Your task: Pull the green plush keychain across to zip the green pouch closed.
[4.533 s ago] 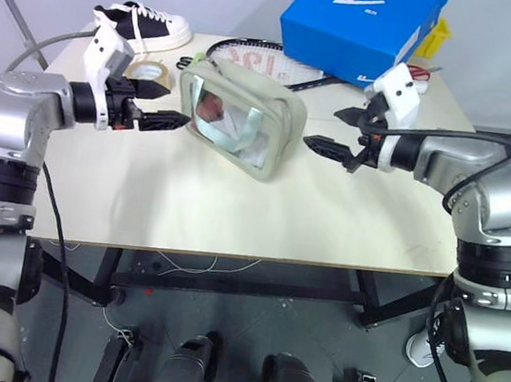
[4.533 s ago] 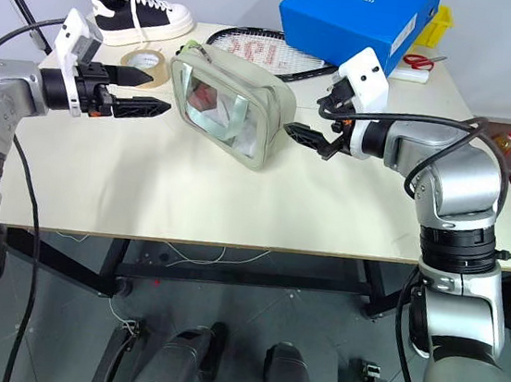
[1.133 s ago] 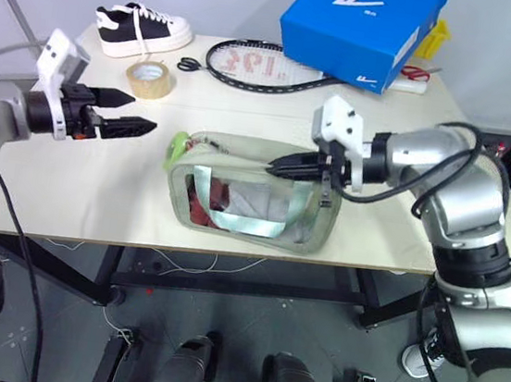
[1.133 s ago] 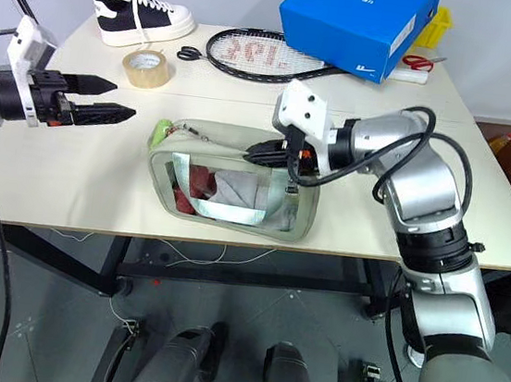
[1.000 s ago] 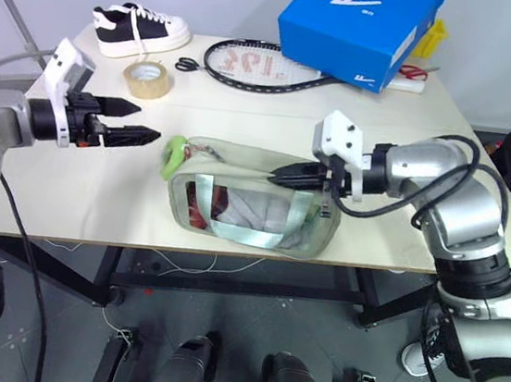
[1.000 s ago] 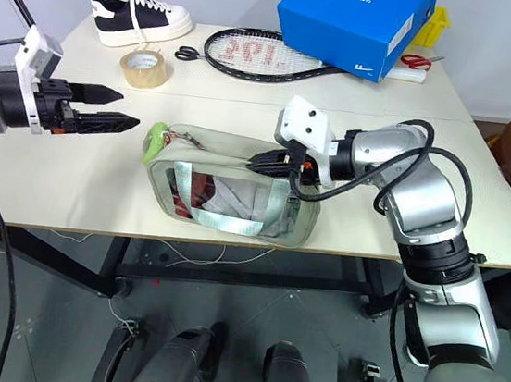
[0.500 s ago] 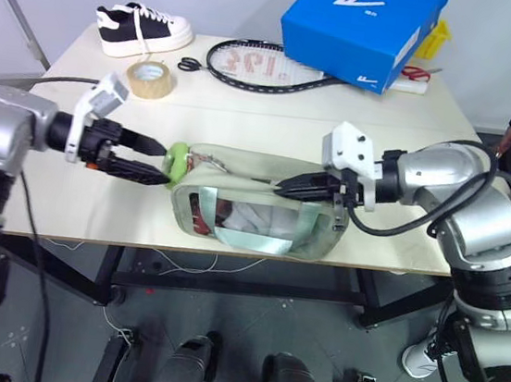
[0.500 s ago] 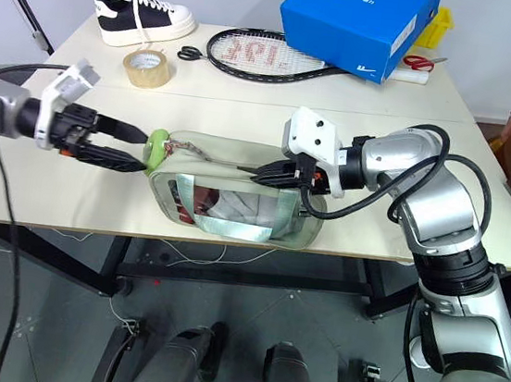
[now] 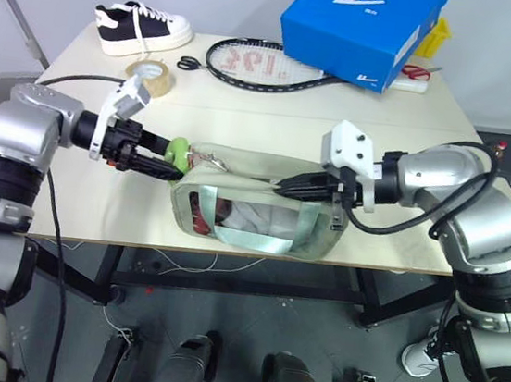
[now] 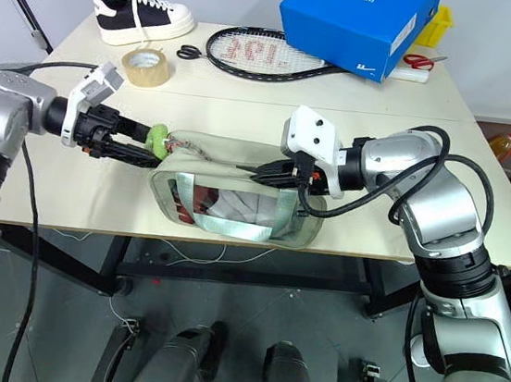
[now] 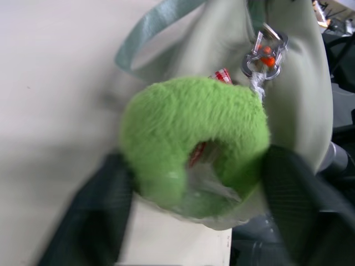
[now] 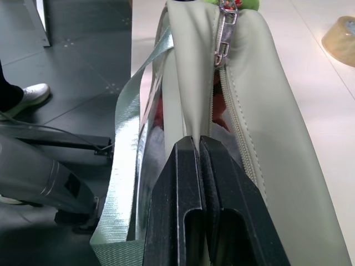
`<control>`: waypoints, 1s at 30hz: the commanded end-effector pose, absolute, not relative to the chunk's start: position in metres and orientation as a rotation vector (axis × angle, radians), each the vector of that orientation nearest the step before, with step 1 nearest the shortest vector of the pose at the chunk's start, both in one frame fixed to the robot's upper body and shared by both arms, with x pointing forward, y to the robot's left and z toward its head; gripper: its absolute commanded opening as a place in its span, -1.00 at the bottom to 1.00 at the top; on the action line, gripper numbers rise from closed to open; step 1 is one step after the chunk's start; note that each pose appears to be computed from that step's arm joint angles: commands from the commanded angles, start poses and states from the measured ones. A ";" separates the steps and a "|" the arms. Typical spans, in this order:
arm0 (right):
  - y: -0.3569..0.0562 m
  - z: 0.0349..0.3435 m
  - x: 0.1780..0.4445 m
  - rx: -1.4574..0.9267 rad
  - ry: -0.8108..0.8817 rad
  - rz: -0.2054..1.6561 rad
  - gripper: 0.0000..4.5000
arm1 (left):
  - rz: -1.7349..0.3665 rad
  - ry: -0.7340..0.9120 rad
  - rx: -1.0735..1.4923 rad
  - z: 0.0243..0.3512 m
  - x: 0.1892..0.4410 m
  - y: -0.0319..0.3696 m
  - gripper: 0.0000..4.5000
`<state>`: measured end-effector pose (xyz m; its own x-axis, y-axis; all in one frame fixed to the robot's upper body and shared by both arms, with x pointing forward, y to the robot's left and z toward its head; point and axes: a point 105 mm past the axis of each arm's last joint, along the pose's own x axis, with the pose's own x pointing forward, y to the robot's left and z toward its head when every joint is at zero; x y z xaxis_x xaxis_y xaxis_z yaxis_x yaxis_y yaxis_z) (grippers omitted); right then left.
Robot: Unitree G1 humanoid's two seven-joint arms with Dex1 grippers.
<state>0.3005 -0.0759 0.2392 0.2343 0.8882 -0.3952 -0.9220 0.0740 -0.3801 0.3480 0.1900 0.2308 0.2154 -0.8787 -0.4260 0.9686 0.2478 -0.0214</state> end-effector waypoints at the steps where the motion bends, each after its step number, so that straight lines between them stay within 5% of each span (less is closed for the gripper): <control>1: -0.077 0.246 0.299 -0.644 0.039 1.340 -1.00 | -1.283 0.300 0.284 0.263 0.346 0.194 -0.46; 4: -0.078 0.246 0.300 -0.643 0.037 1.333 -1.00 | -1.286 0.271 0.268 0.274 0.344 0.191 -0.99; 12: -0.076 0.247 0.304 -0.642 0.031 1.330 -1.00 | -1.428 0.215 0.195 0.302 0.331 0.153 -0.99; 22: -0.076 0.249 0.308 -0.639 0.025 1.301 -1.00 | -1.452 0.303 0.412 0.254 0.326 0.153 -0.99; 23: -0.076 0.249 0.308 -0.638 0.025 1.299 -1.00 | -1.432 0.278 0.396 0.259 0.330 0.152 -0.74; 25: -0.076 0.249 0.309 -0.636 0.025 1.296 -1.00 | -1.425 0.249 0.365 0.269 0.333 0.150 -0.54; 30: -0.075 0.248 0.312 -0.631 0.021 1.293 -1.00 | -1.417 0.231 0.356 0.291 0.329 0.156 0.53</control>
<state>0.3114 -0.0766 0.2360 0.2844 0.8790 -0.3828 -0.9155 0.1304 -0.3806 0.3331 0.1479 0.2691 0.1167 -0.9152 -0.3858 0.9931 0.1015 0.0596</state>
